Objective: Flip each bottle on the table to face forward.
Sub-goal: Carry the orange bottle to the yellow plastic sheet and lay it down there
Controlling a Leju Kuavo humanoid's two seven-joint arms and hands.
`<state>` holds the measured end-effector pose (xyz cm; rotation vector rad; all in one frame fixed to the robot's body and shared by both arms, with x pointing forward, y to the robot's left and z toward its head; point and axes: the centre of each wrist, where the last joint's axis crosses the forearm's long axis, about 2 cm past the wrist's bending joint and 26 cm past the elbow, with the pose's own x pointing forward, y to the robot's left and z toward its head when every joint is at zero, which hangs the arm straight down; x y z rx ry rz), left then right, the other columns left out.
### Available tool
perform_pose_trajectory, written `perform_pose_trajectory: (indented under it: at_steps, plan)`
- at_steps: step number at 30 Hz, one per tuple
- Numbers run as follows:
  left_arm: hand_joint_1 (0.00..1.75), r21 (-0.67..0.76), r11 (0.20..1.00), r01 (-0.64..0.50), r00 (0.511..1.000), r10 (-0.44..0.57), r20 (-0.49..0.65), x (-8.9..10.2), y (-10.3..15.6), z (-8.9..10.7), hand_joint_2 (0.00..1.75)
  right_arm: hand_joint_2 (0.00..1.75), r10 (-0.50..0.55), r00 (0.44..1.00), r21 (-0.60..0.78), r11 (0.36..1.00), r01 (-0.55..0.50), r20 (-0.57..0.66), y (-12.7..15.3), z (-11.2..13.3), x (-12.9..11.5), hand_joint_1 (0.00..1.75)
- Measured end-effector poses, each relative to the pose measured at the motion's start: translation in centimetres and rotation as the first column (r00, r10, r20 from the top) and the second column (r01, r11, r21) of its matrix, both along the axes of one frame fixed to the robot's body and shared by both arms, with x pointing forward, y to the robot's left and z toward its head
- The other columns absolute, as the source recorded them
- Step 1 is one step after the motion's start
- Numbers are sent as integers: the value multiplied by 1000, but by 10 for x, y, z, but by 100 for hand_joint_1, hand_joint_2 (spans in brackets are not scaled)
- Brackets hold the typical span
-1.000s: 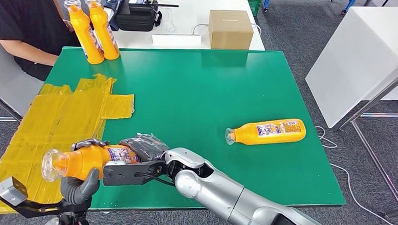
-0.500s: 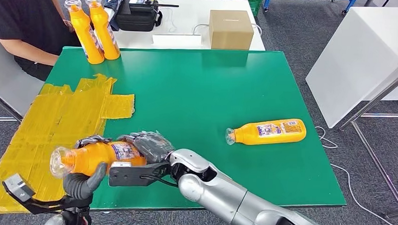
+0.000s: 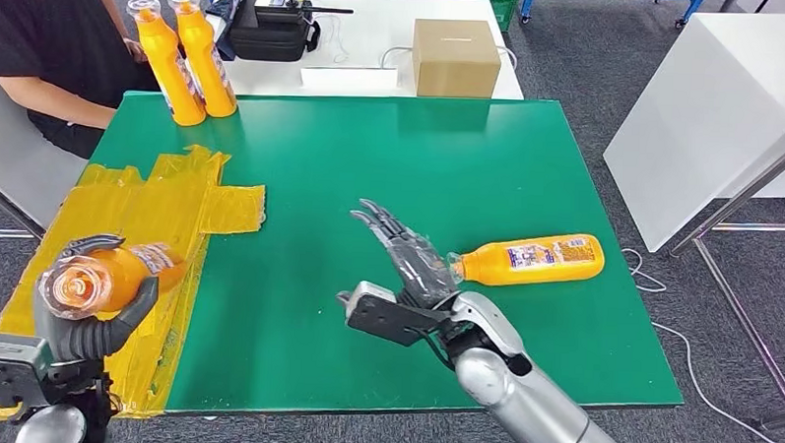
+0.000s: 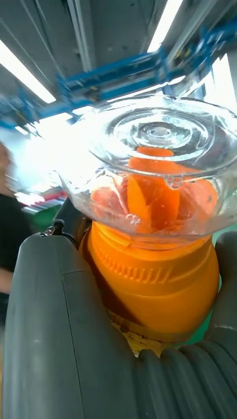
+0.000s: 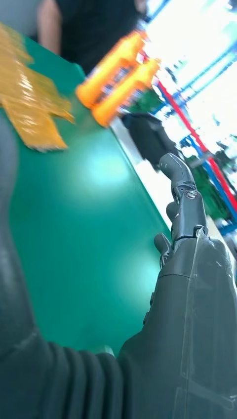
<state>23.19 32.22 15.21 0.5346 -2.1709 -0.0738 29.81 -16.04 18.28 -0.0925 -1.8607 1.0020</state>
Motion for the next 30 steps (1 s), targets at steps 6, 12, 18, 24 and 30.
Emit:
perform_pose_trajectory:
  at_steps: [6, 12, 18, 24, 30]
  plan:
    - [175, 402, 883, -243, 969, 242, 56, -3, 8, 11, 175, 0, -67, 998, 19, 998, 66, 21, -33, -5, -19, 0]
    - [175, 503, 819, -275, 957, 282, 65, -3, 6, 12, 175, 0, -89, 995, 30, 996, 88, 35, -45, -4, -28, 0]
    - [175, 774, 595, -218, 924, 380, -32, -2, -6, -13, 175, 0, -87, 995, 15, 996, 86, 54, -48, -2, -34, 0]
    - [151, 874, 486, -7, 889, 404, -217, -6, -10, -68, 175, 0, -83, 995, 2, 997, 83, 61, -47, -1, -40, 0]
    - [0, 920, 382, 84, 868, 426, -256, -6, -9, -97, 0, 0, -77, 996, -6, 997, 77, 52, -47, -1, -40, 0]
